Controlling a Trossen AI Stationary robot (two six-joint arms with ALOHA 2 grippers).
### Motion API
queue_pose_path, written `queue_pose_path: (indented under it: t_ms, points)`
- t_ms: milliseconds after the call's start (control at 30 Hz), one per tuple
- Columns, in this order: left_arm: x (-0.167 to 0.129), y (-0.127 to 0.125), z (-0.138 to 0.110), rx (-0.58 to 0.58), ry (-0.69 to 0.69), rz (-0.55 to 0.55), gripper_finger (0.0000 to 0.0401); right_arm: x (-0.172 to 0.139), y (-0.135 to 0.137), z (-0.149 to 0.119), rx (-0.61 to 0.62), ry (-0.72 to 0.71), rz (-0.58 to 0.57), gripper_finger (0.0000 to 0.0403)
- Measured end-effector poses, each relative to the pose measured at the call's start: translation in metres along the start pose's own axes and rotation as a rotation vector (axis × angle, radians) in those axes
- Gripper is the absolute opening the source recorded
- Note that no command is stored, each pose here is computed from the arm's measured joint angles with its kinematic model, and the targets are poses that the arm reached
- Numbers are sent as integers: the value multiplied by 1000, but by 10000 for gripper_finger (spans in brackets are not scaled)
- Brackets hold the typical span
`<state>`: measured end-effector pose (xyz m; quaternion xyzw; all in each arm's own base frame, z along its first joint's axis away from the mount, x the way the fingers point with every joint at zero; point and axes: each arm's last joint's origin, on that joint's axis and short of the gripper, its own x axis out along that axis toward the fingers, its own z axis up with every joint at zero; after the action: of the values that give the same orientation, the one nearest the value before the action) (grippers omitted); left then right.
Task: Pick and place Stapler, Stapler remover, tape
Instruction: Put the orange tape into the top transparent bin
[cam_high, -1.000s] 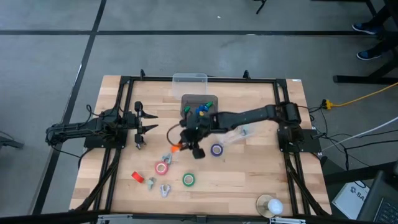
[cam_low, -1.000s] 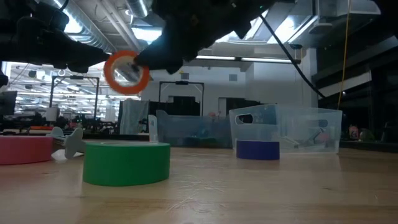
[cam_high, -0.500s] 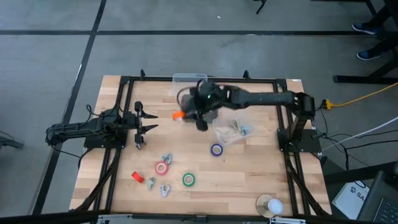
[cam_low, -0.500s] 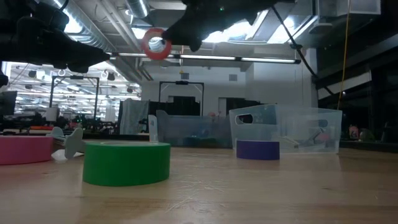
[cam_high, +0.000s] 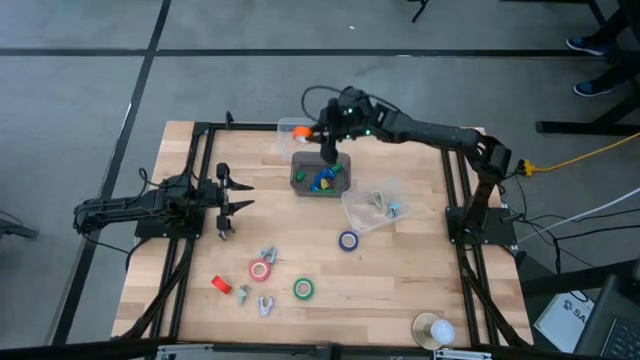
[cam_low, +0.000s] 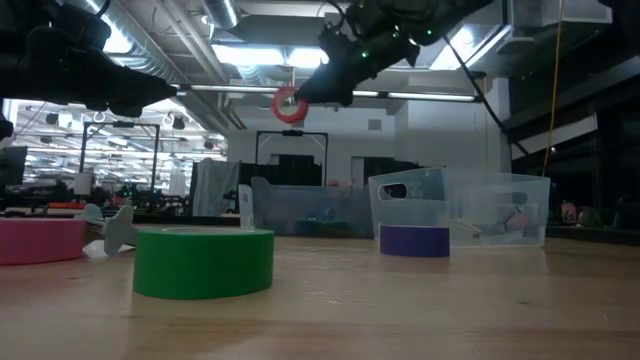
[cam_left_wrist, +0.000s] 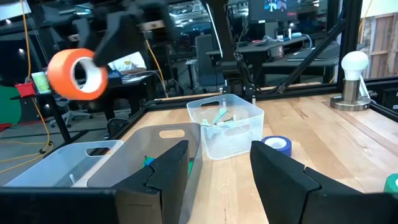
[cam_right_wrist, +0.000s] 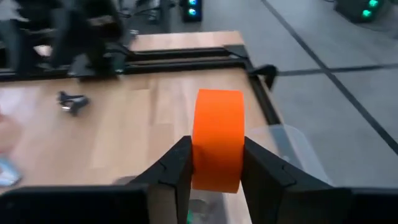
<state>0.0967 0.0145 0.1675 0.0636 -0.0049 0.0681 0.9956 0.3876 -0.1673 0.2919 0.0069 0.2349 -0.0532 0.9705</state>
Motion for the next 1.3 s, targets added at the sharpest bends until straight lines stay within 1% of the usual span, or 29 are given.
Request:
queue_pose_path:
  t_ms: [167,267,467,667,800,967,1067,1167,1300]
  points:
    - [0,0,0,0,0,0,169,-3,-30,-9,63,12,-62,114]
    - [0,0,0,0,0,0,169,7,-43,-23,89,54,-77,113]
    - [0,0,0,0,0,0,169,31,-56,-53,130,133,-93,115]
    - [0,0,0,0,0,0,169,44,-63,-69,165,189,-171,118]
    - [0,0,0,0,0,0,169,44,-64,-70,199,198,-230,119]
    - [0,0,0,0,1,0,169,44,-64,-72,216,217,-249,120]
    - [0,0,0,0,0,0,169,43,-65,-75,236,256,-308,121]
    - [0,0,0,0,0,0,169,41,-66,-78,239,284,-355,130]
    - [0,0,0,0,0,0,169,41,-66,-79,241,296,-359,162]
